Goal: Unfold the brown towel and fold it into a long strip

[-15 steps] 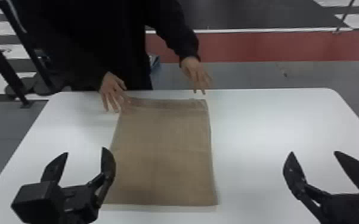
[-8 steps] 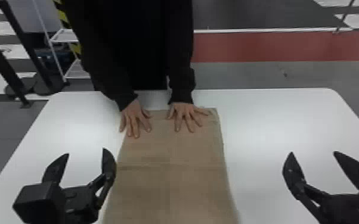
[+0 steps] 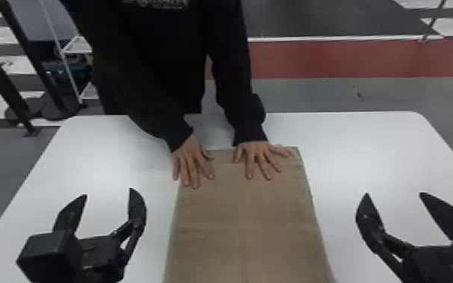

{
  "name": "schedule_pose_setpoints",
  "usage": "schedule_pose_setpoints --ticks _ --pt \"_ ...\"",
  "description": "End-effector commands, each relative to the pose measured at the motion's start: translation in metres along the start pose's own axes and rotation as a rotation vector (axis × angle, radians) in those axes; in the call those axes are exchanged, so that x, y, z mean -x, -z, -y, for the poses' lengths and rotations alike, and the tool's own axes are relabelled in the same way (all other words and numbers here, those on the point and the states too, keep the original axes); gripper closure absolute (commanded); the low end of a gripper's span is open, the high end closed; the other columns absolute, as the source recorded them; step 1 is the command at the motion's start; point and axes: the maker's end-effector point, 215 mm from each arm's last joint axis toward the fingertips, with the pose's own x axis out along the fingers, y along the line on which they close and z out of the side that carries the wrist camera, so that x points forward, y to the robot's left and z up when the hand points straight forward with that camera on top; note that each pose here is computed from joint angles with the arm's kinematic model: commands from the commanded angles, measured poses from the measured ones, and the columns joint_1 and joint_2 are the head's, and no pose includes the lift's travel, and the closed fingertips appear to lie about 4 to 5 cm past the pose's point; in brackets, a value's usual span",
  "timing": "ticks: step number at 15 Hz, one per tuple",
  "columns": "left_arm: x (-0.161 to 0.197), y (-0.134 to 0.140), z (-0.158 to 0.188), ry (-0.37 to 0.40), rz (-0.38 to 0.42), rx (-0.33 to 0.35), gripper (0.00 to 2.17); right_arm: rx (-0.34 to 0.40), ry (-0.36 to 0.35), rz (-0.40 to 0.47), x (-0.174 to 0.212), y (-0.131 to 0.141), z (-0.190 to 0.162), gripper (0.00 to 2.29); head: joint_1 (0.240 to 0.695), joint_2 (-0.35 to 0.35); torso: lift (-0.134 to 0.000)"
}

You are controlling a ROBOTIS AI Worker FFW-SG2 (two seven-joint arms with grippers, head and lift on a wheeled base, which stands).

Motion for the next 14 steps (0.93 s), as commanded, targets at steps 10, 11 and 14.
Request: schedule_pose_setpoints --ticks 10,11,14 --pt "0.000 0.005 0.002 0.004 -0.008 0.000 0.22 -0.001 0.000 -0.002 -0.004 0.004 0.000 0.09 0.695 0.050 -0.123" --pt "0.000 0.005 0.003 0.005 -0.008 0.000 0.22 0.003 0.004 -0.001 -0.010 0.006 0.002 0.09 0.695 0.049 -0.123" --pt "-0.001 0.004 0.007 0.014 -0.006 0.002 0.22 -0.015 0.017 0.002 -0.046 0.019 0.003 0.09 0.695 0.043 -0.123"
